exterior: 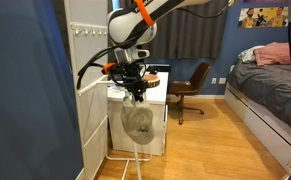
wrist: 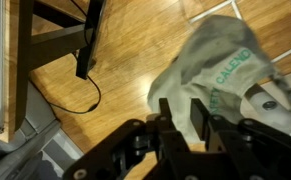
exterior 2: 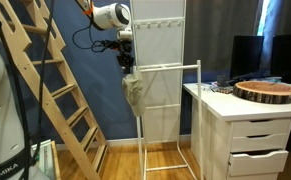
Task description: Hang the cap onto the rack
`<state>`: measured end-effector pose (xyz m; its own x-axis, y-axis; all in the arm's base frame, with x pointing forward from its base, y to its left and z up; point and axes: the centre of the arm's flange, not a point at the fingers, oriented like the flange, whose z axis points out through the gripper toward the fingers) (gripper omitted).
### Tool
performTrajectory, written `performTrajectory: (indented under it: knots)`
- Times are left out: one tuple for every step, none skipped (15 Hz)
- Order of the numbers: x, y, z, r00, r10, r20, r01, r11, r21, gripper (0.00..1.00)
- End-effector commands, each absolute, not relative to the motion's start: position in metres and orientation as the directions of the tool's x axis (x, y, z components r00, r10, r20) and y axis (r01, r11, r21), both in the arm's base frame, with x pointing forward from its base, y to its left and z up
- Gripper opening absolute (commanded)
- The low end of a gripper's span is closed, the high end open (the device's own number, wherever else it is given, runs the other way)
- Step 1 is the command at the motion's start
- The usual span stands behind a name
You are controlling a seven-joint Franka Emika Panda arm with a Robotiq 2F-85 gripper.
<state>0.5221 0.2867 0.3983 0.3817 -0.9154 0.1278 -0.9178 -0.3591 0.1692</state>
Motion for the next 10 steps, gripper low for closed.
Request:
performTrajectory:
  knots:
    - [0.525,0.283,0.409,0.416,-0.904,0.1,-0.903,-0.397,0.165,0.6]
    - [0.524,0.277,0.416,0.446,-0.888,0.11,-0.893,-0.432,0.127,0.68]
    - [0.522,0.272,0.423,0.47,-0.875,0.119,-0.882,-0.461,0.092,0.74]
    - [0.521,0.265,0.432,0.508,-0.852,0.125,-0.861,-0.507,0.037,0.82]
    - [0.519,0.256,0.442,0.54,-0.831,0.135,-0.839,-0.544,0.006,0.88]
    - [0.518,0.246,0.451,0.569,-0.81,0.145,-0.816,-0.578,-0.027,0.96]
    - [0.516,0.237,0.46,0.6,-0.785,0.155,-0.788,-0.613,-0.056,0.99]
    - [0.513,0.227,0.467,0.63,-0.761,0.152,-0.759,-0.645,-0.087,1.0]
    - [0.51,0.217,0.475,0.666,-0.73,0.156,-0.722,-0.683,-0.11,1.0]
    - [0.505,0.209,0.48,0.704,-0.694,0.153,-0.683,-0.72,-0.123,1.0]
